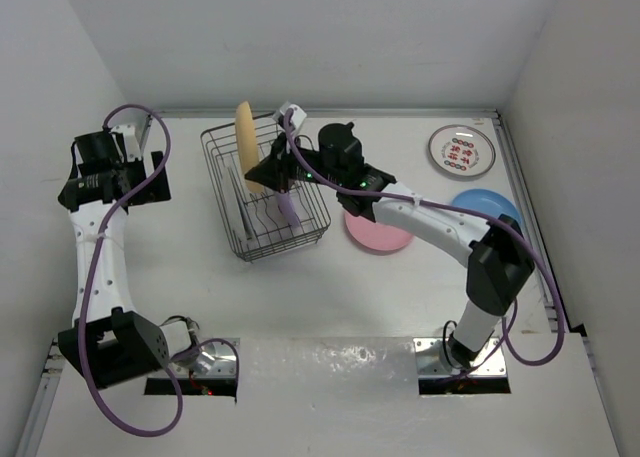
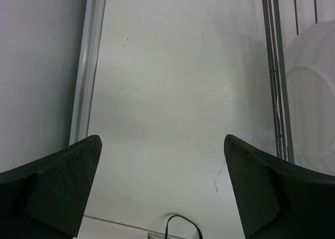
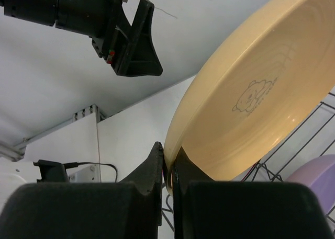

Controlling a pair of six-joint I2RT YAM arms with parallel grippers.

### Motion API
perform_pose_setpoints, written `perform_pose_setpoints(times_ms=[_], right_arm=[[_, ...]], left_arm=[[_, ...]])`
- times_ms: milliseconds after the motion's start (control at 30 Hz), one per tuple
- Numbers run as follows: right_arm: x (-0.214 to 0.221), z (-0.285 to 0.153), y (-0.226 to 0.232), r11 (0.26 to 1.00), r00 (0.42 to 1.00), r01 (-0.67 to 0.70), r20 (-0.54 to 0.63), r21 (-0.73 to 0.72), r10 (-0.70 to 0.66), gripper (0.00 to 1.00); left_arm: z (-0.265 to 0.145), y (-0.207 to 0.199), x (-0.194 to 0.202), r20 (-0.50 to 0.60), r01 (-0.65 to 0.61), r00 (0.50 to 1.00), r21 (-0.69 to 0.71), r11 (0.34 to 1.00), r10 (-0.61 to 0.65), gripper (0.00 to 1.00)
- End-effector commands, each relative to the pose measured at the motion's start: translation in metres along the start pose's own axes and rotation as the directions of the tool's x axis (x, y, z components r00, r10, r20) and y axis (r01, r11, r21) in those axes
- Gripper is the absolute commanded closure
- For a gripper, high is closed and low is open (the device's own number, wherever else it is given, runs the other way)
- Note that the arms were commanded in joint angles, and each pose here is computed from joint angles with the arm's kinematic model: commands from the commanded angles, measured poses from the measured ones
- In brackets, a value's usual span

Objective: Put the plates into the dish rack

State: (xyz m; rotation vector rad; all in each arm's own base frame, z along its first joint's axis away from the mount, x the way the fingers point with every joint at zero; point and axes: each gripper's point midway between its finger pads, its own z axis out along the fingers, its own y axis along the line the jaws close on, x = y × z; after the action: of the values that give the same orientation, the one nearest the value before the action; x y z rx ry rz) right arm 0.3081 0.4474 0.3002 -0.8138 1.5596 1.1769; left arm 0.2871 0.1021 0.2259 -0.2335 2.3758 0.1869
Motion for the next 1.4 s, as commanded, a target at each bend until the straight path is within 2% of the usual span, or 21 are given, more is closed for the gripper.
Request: perform_pose_setpoints(times_ms=[0, 167, 300, 500, 667, 933, 1200, 1267, 1367], right_arm=[[0.002, 0.006, 0.002, 0.999, 1.0, 0.007, 0.024, -0.045, -0.006, 1.0], [0.025, 0.018, 0.01, 0.987, 0.999, -0.05, -0.027, -0.151, 0.047, 1.0], [0.048, 0.024, -0.002, 0.991, 0.994, -0.075, -0.087, -0.114, 0.065, 1.0], [0.062, 0.028, -0.018, 0.996, 0.992, -0.073, -0.103, -0.053, 0.067, 1.0], [0.101, 0.035, -0.033, 0.993, 0.979, -0.113, -0.172, -0.022, 0.108, 1.0], [0.131, 0.035, -0.052, 0.998, 0.967, -0.058, -0.248, 0.03, 0.063, 1.0], [0.166, 0.03, -0.064, 0.996, 0.941, -0.058, -0.328, 0.066, 0.076, 1.0], [0.164, 0.029, -0.065, 0.997, 0.94, -0.039, -0.336, 0.062, 0.057, 0.78], [0.154, 0.026, -0.059, 0.999, 0.937, -0.016, -0.349, 0.043, 0.03, 0.6]], left_arm=[[-0.003, 0.004, -0.009, 0.05, 0.008, 0.999, -0.022, 1.0, -0.007, 0.0], [-0.002, 0.005, -0.01, 0.048, 0.007, 0.999, -0.026, 1.0, -0.005, 0.0], [-0.001, 0.005, -0.011, 0.043, 0.004, 0.999, -0.028, 1.0, -0.003, 0.0], [0.001, 0.004, -0.012, 0.042, 0.004, 0.999, -0.023, 1.0, -0.003, 0.0], [0.003, 0.003, -0.012, 0.039, 0.007, 0.999, -0.016, 1.0, -0.006, 0.0], [0.004, 0.004, -0.012, 0.037, 0.004, 0.999, -0.019, 1.0, -0.003, 0.01], [0.006, 0.004, -0.011, 0.037, 0.004, 0.999, -0.019, 1.0, -0.003, 0.01], [0.006, 0.004, -0.011, 0.035, 0.004, 0.999, -0.019, 1.0, -0.003, 0.01], [0.008, 0.004, -0.01, 0.029, 0.004, 1.0, -0.018, 1.0, -0.004, 0.01]])
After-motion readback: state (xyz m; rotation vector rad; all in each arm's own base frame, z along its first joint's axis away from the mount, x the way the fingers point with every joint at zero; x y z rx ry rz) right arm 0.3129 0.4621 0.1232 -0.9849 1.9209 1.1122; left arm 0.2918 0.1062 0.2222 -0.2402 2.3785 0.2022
